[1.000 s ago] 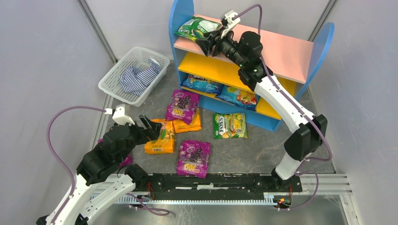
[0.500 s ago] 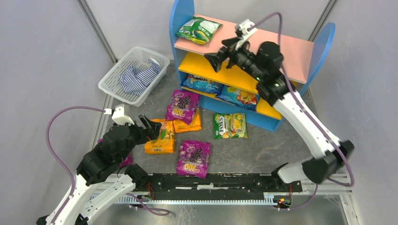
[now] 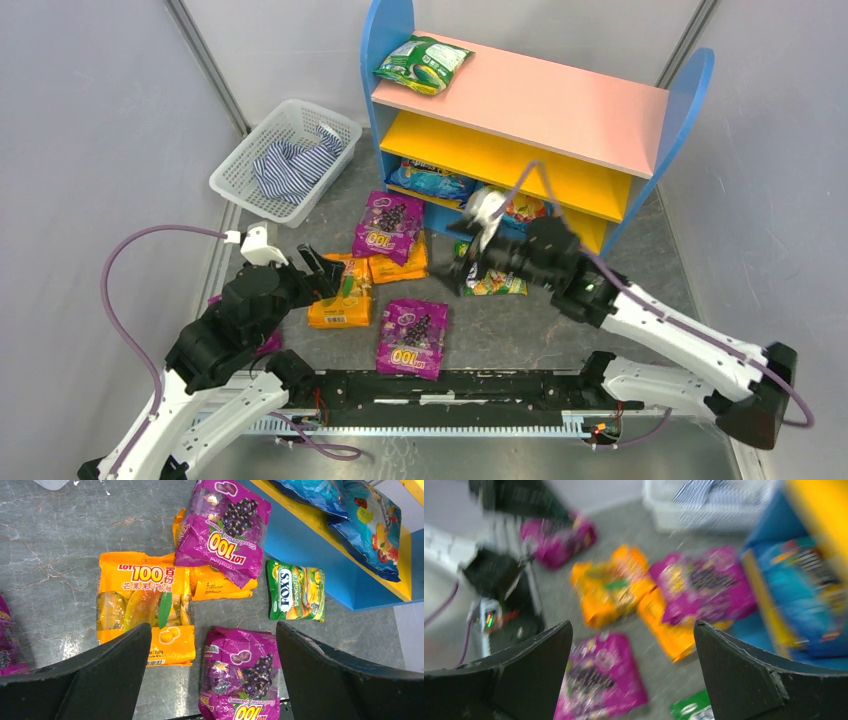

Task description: Place and organize the candy bags onto the shelf

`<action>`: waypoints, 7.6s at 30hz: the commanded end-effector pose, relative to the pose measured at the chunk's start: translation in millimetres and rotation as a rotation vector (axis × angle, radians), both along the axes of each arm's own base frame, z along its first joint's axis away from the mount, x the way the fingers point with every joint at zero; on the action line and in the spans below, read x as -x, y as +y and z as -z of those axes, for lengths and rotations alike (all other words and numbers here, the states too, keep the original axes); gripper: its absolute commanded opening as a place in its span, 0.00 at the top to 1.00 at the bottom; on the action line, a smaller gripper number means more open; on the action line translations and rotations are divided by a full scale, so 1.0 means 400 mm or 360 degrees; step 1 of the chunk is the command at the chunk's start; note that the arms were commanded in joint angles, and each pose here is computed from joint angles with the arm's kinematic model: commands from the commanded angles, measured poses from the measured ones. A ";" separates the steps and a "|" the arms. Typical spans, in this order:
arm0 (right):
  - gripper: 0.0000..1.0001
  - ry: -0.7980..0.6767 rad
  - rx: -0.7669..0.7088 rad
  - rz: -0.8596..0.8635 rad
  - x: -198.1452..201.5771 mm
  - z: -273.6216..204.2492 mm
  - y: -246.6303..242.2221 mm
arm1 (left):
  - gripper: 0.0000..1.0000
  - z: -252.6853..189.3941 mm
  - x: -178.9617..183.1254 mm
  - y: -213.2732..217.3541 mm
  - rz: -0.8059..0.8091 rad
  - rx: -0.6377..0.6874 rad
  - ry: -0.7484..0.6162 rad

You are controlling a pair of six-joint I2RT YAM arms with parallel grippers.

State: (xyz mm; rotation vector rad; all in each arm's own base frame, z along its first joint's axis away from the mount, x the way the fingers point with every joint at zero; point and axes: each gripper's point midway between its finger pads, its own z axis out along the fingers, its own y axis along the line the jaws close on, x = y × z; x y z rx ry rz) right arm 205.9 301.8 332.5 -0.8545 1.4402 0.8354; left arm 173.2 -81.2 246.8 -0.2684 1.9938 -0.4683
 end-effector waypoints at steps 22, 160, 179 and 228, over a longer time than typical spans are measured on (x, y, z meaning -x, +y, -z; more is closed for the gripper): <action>0.02 -0.0539 0.1256 -0.0006 0.363 0.573 0.178 | 0.00 0.006 -0.023 -0.003 -0.0034 -0.0043 0.0009; 0.54 -0.1000 0.0946 0.0962 -0.468 -0.051 0.090 | 0.00 -0.027 -0.002 0.018 -0.0051 0.0048 -0.0104; 0.64 -0.0932 0.0932 0.0966 -0.519 -0.063 0.116 | 0.00 -0.024 -0.005 0.021 -0.0067 0.0038 -0.0093; 0.02 0.0301 0.1220 0.1950 -0.196 0.721 -0.138 | 0.00 -0.011 -0.009 0.019 -0.0077 0.0013 -0.0050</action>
